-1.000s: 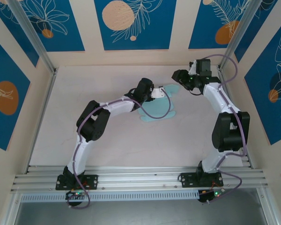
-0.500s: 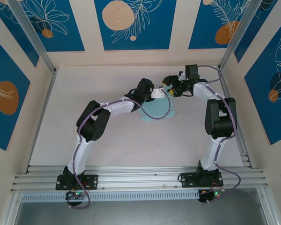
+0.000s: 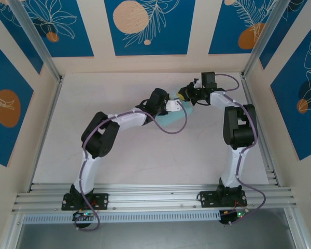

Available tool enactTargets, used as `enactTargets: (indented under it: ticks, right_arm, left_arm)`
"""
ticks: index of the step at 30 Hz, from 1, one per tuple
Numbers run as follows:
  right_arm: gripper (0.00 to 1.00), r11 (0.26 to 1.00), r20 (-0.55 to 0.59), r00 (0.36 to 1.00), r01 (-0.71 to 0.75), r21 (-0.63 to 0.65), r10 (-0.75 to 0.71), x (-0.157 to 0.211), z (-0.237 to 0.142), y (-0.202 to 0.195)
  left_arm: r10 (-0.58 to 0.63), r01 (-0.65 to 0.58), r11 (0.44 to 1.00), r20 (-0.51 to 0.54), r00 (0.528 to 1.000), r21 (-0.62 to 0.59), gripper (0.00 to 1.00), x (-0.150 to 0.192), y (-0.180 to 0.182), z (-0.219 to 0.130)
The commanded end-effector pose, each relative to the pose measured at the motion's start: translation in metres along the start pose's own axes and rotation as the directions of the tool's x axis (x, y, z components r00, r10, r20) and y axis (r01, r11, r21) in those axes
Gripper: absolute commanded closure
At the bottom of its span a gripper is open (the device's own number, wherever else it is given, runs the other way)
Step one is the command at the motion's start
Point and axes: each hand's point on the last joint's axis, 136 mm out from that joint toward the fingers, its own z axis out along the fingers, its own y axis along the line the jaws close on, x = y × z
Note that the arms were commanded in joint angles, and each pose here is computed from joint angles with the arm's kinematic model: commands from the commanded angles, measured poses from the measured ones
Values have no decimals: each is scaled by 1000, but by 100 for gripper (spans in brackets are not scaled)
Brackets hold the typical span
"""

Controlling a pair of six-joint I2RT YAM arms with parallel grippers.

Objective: Fold the paper box

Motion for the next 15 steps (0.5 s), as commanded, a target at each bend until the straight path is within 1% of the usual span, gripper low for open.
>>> enactTargets:
  ticks: [1, 3, 4, 9, 11, 15]
  right_arm:
    - [98, 1000, -4, 1000, -2, -17, 1, -1, 8, -3]
    - [100, 1000, -3, 1000, -3, -18, 3, -1, 8, -4]
    - [100, 1000, -4, 1000, -5, -19, 5, -1, 8, -4]
    - [100, 999, -13, 1000, -15, -40, 14, 4, 6, -3]
    - [100, 999, -16, 1000, -19, -47, 18, 7, 4, -2]
    - [100, 998, -29, 999, -41, -45, 40, 16, 0, -3]
  left_arm:
    - [-61, 45, 987, 96, 994, 155, 46, -21, -17, -27]
    - [-101, 74, 975, 121, 988, 210, 38, -28, -18, -40]
    - [-129, 98, 969, 127, 983, 227, 36, -30, -15, -46]
    - [-241, 218, 953, 90, 966, 210, 35, -27, 9, -61]
    - [-242, 222, 949, 68, 968, 224, 35, -20, 9, -65]
    - [-177, 176, 953, -17, 984, 245, 36, 1, -5, -62]
